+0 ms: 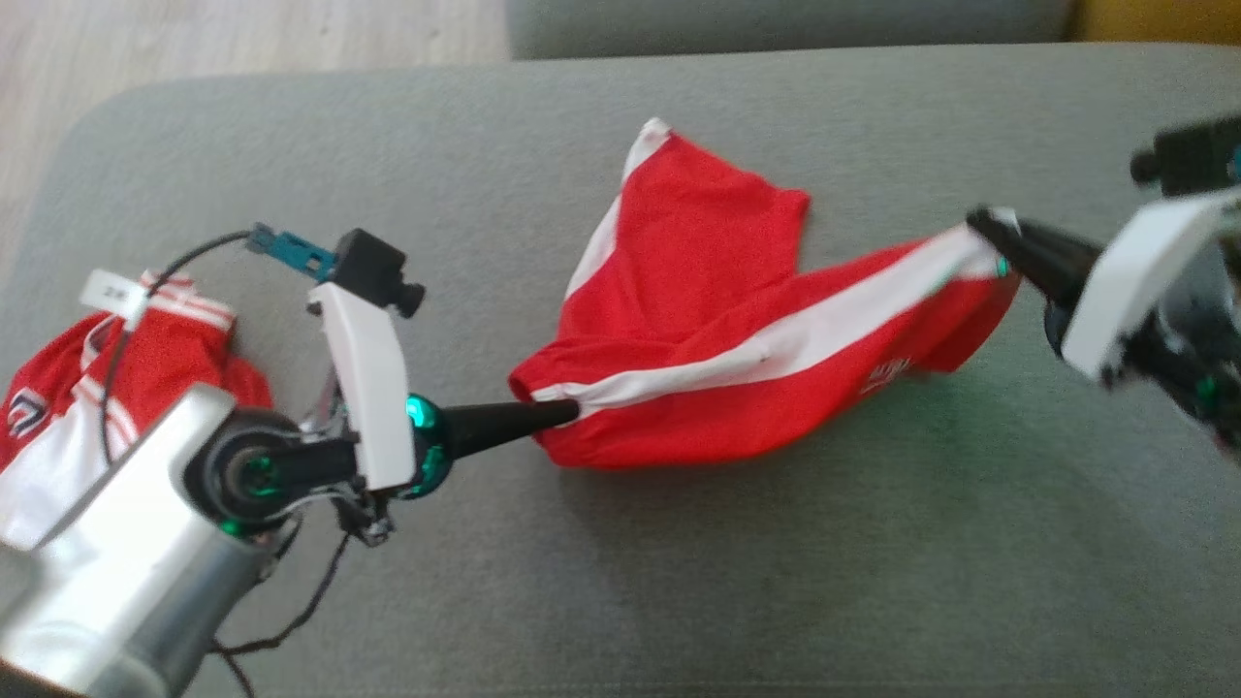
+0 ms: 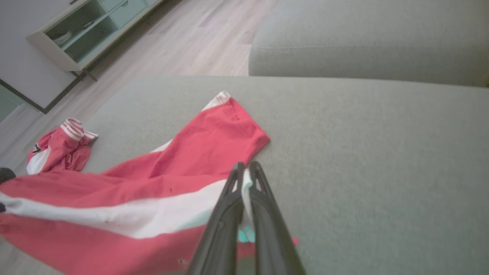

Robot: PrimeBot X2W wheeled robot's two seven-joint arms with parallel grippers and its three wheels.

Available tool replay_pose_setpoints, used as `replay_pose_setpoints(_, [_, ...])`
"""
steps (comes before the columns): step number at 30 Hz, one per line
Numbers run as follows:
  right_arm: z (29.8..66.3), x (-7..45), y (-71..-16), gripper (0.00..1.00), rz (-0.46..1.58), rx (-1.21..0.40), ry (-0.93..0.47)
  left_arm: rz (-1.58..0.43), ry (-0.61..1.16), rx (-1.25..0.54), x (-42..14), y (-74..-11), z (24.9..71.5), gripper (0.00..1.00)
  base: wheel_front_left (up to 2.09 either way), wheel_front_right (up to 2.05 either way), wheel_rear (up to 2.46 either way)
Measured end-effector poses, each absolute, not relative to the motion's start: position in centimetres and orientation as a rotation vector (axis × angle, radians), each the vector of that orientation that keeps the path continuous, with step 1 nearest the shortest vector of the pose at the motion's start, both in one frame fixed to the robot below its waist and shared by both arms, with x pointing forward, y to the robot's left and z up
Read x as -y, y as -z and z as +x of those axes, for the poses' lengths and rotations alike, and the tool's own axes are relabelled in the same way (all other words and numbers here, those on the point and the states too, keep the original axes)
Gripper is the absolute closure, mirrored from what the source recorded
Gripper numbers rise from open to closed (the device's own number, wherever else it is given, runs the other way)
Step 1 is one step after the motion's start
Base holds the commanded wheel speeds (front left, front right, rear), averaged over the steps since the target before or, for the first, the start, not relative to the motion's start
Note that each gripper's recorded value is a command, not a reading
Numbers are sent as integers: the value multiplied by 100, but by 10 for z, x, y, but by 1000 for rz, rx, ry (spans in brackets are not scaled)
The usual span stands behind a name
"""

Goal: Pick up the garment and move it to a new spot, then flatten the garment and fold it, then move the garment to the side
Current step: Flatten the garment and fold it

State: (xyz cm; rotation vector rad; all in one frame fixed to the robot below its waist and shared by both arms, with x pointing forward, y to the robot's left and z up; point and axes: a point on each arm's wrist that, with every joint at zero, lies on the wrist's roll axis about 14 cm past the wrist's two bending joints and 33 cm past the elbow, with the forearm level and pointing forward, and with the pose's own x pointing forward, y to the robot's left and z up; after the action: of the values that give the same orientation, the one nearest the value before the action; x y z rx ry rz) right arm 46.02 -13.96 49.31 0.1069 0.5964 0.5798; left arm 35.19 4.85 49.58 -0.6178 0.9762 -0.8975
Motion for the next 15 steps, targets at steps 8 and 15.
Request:
replay_pose_setpoints(8, [520,82,-516,100,42,-511,-672,-687,753,-991,-77,-471,357,100,0,0,0])
replay_pose_setpoints(15, [552,63,-498,100,-2,-535,-679,-747,679,-965,-91,-464,367,100,0,0,0])
